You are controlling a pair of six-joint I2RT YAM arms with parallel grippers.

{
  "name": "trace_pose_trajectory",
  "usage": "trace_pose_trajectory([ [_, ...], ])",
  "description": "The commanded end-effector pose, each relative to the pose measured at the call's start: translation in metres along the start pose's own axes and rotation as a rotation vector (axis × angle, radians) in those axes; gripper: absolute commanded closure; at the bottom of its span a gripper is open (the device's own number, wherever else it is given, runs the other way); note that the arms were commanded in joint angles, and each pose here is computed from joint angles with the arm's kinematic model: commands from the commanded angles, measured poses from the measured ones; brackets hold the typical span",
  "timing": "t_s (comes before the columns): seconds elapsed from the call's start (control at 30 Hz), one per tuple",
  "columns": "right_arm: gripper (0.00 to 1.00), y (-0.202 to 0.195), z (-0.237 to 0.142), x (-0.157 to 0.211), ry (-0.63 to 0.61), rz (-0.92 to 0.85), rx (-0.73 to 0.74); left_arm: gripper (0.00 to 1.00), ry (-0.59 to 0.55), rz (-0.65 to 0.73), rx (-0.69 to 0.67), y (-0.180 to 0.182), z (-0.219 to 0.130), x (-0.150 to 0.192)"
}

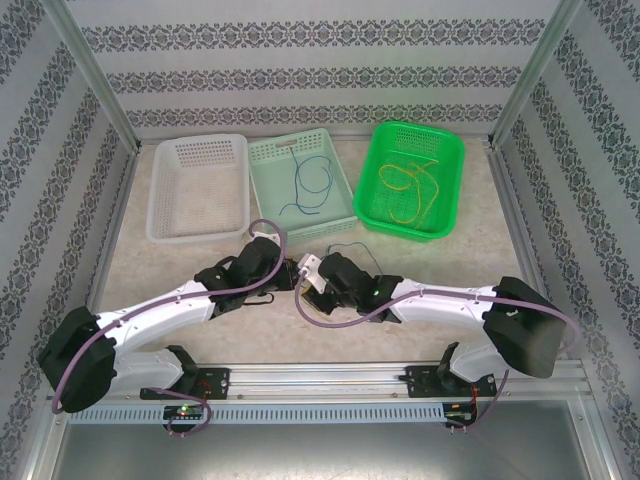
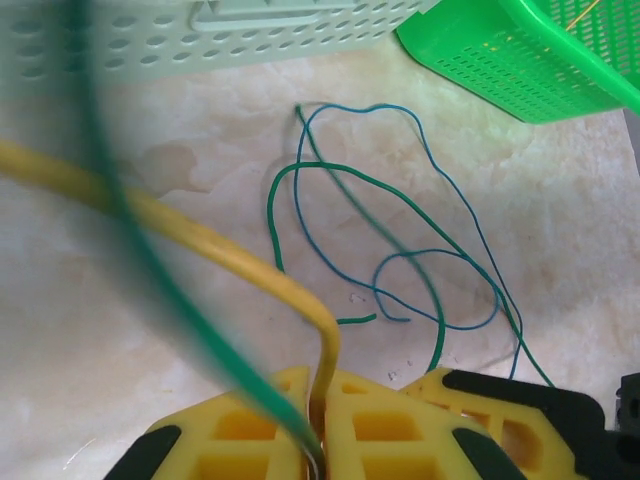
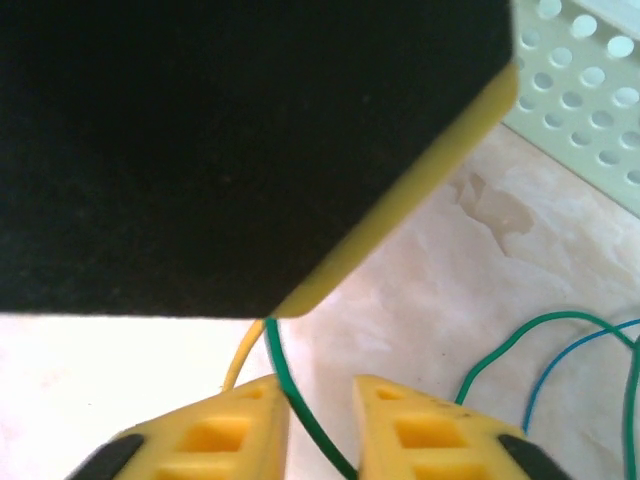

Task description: Untangle the cables

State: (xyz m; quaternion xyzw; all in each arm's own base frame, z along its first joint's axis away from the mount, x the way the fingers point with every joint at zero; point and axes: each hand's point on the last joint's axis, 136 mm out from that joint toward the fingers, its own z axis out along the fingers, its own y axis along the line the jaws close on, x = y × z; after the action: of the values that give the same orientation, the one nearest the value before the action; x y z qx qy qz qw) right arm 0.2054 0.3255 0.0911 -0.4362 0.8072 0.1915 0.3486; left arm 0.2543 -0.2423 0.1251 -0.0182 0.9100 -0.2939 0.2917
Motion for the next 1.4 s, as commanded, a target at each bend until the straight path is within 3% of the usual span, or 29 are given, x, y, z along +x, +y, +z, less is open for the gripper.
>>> trace_pose_trajectory([
  [0.0,0.87,0.005,-0.002,-0.009,-0.027,-0.015,-0.009,0.86,-0.031,-0.028,0.054,-0.013,-0.011,-0.012],
  [0.13,1.00,0.005,-0.013,-0.015,-0.055,-0.012,-0.009,0.78,-0.032,-0.047,0.040,-0.008,-0.011,-0.011],
  [0.2,1.00,0.004,-0.018,-0.017,-0.063,-0.012,-0.007,0.74,-0.030,-0.056,0.038,-0.007,-0.010,-0.009],
  [0.27,1.00,0.004,-0.025,-0.019,-0.074,-0.010,-0.009,0.57,-0.031,-0.066,0.026,-0.003,-0.010,-0.008],
  [0.33,1.00,0.004,-0.031,-0.020,-0.085,-0.005,-0.005,0.50,-0.034,-0.071,0.018,0.000,-0.011,-0.007],
  [0.5,1.00,-0.001,-0.049,-0.027,-0.139,0.018,0.015,0.22,-0.067,-0.070,-0.005,0.005,-0.019,-0.011],
  [0.63,1.00,-0.003,-0.064,-0.044,-0.187,0.046,0.016,0.00,-0.163,-0.074,0.000,0.007,-0.037,-0.026],
  [1.03,1.00,-0.026,-0.098,-0.097,-0.328,0.240,-0.059,0.00,-0.489,-0.100,-0.031,0.041,-0.114,-0.050],
  [1.37,1.00,-0.035,-0.149,-0.184,-0.478,0.406,-0.287,0.00,-0.386,-0.007,-0.020,0.032,-0.098,-0.039],
])
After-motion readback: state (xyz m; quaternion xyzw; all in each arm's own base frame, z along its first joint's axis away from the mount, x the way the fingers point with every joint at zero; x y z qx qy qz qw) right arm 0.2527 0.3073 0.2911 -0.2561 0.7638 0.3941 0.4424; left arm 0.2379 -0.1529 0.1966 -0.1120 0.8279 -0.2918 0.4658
